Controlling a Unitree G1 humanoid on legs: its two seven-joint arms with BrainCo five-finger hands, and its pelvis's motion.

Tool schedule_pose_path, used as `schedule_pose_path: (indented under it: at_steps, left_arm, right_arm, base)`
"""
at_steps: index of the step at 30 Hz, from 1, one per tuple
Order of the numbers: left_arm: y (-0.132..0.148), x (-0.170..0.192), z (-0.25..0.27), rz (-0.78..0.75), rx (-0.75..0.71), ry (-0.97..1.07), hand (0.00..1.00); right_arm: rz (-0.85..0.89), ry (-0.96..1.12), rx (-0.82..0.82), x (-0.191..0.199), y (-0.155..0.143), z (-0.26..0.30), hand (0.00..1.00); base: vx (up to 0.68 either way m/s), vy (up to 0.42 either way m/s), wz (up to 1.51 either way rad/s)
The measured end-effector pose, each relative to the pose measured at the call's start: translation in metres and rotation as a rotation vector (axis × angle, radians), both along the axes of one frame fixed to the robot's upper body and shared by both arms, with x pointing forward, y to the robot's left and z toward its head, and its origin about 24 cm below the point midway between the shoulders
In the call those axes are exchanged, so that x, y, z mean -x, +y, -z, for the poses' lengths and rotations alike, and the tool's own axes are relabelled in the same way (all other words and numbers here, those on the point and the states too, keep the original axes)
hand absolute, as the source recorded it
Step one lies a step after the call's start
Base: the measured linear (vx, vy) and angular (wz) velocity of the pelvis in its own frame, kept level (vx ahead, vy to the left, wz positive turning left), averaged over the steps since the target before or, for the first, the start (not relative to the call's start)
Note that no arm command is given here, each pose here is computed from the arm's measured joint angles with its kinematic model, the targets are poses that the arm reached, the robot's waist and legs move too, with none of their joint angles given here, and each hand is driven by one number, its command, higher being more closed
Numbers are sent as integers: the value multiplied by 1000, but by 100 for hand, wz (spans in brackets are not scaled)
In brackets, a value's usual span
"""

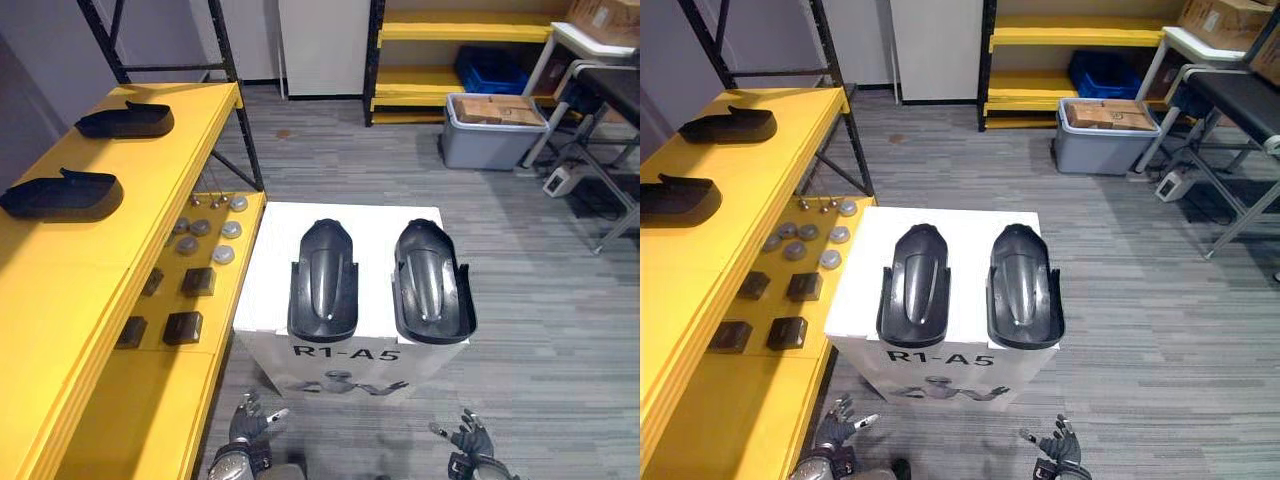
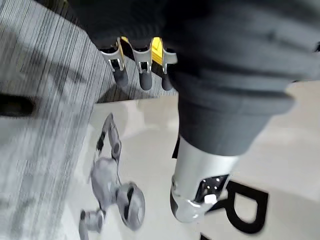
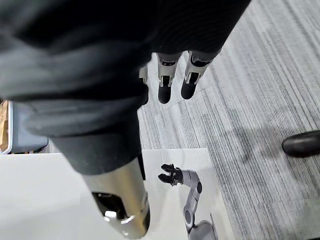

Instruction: Walk over and take plastic housings, then place them on the shelf

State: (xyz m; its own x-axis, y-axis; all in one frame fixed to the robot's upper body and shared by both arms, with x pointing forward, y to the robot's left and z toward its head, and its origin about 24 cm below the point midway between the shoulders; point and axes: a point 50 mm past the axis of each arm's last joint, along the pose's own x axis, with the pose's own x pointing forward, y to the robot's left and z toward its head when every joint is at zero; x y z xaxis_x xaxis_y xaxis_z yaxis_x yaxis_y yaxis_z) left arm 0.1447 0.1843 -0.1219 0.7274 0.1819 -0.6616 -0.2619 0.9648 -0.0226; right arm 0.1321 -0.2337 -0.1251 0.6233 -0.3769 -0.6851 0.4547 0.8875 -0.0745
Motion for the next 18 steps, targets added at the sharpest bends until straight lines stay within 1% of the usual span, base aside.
schedule_pose_path:
  at_steps: [3,5,7,9,11,14,16,18]
  left_arm:
    - [5,2,0,2,-15,5,0]
    - [10,5,-1,4,-28,5,0]
    - [12,7,-1,5,-32,4,0]
    - [14,13,0,10,-33,15,0]
    - [15,17,1,19,-32,25,0]
    - [16,20,2,31,-29,32,0]
    - [14,20,2,45,-27,33,0]
    - [11,21,3,67,-23,37,0]
  right_arm:
    - [82,-39,31,-1,-16,-8,0]
    - [126,-112,97,-9,-38,-25,0]
    - [140,-175,150,-17,-53,-41,0]
    - [135,-303,245,-32,-74,-74,0]
    - [123,-403,301,-43,-82,-100,0]
    - [96,-525,352,-56,-84,-129,0]
    - [69,-591,366,-66,-79,-143,0]
    - [-11,-661,393,-82,-69,-160,0]
  base:
    - [48,44,-8]
    - [63,35,-15]
    - [57,39,-11]
    - [70,35,-4]
    - [64,12,-3]
    - [55,-2,-1]
    - [22,-3,0]
    - [0,0,0]
